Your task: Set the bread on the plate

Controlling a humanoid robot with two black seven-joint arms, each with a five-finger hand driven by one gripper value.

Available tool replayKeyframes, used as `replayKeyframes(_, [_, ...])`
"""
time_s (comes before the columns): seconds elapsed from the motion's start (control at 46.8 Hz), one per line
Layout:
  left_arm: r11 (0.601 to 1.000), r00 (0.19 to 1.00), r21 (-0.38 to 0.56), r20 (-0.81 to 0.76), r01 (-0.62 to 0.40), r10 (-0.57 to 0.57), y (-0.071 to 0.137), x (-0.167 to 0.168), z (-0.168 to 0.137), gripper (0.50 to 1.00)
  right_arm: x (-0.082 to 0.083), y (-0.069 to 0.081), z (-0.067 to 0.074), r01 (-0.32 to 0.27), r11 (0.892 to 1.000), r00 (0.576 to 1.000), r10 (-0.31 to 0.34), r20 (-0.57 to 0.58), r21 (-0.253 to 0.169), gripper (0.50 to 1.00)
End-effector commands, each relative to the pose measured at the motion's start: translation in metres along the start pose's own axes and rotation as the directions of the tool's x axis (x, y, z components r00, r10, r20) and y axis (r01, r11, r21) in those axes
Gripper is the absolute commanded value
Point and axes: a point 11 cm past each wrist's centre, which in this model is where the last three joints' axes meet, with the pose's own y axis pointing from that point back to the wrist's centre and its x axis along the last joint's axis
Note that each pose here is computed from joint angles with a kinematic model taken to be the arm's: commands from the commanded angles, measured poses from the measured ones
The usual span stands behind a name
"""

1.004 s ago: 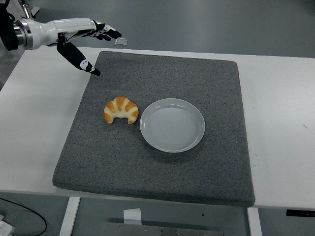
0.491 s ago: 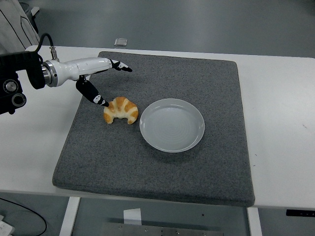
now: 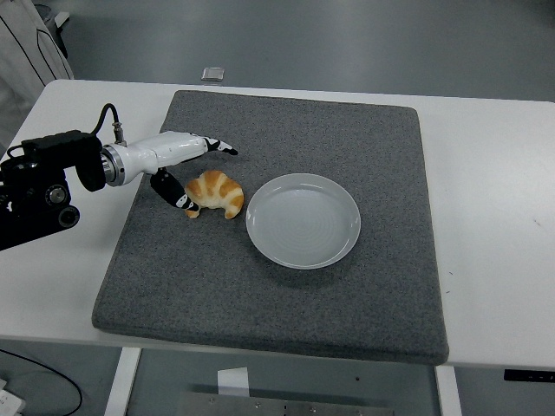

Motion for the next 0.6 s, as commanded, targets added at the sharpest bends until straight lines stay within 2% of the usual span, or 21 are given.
replayKeyframes(0.0, [1.000, 1.000, -0.006, -0.002, -0.002, 0.002, -0.002, 0.000, 0.002, 0.999, 0.000, 0.000, 0.000, 0.000, 1.000, 1.000, 0.000, 0.000, 0.000, 0.932])
replayKeyframes(0.577, [1.000, 1.000, -0.003, -0.020, 0.013, -0.013, -0.025, -0.016, 0.005, 0.999, 0.000, 0.000, 0.000, 0.000, 1.000, 1.000, 0.000, 0.000, 0.000, 0.932])
